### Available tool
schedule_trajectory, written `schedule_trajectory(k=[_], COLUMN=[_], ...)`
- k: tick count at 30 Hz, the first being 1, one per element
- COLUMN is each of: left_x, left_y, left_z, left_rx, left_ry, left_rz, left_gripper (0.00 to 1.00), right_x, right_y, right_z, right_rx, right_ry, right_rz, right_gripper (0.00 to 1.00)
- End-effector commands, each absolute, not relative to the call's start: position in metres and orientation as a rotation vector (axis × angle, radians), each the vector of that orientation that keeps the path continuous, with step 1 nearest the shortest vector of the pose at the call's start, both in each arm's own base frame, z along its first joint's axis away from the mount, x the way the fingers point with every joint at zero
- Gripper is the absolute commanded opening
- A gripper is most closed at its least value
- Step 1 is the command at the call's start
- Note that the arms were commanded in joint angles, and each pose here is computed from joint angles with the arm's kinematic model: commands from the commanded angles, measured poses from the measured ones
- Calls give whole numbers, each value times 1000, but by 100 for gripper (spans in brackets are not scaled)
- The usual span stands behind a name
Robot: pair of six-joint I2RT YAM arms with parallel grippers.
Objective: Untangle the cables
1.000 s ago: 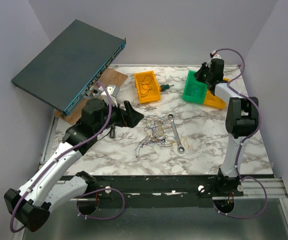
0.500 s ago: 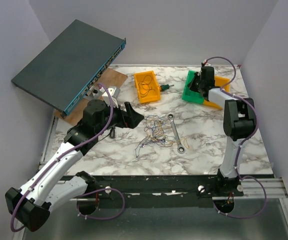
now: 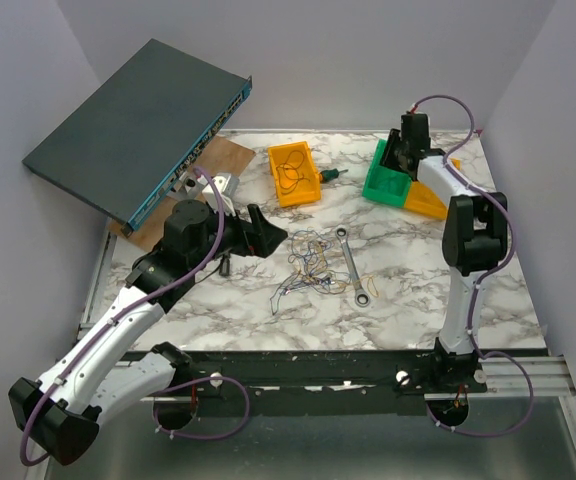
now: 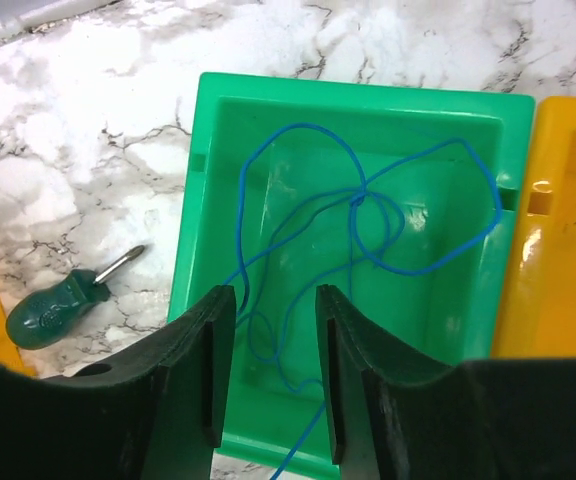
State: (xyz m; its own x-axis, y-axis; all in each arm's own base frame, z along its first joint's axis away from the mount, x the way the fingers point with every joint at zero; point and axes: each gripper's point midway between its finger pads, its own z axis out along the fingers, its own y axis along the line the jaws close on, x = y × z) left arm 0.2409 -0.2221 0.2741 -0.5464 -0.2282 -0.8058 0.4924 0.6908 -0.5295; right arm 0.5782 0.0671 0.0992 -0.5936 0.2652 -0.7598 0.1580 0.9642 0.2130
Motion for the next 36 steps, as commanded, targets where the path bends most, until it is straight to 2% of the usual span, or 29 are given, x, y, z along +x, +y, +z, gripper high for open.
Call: schedule_trajectory(k=[1,4,7,11,19,23,32,36], left_x=[240,240,240,244,260,261,260,257], left_y=[-221,-220,-221,-225,-240,-251,-260,-269], left_z=[275,273,267,246,184,166,122,111], left_rx=[221,220,216,207,197,249,289,319], left_ry=[1924,1931,1949,2021,2153,2184,2274,2300], left_rz=[-934,-934,-933,-917,-756,-714,-708,-752], left_gripper=[96,96,96,98,99,95,84,80], right_x=[575,573,567,543,436,386,316,296], right_y=[56,57,63,82,197,227,234,239], right_z=[147,161,173,181,161,154,109,99], right_rx=[305,297,278,220,-117,-202,-342,-394], right_ry=[2167,2154,2152,2169,2267,2255,2332,2345], right_rz=[107,112,150,230,466,578,599,687], right_gripper=[47,52,64,72,72,69,65,70])
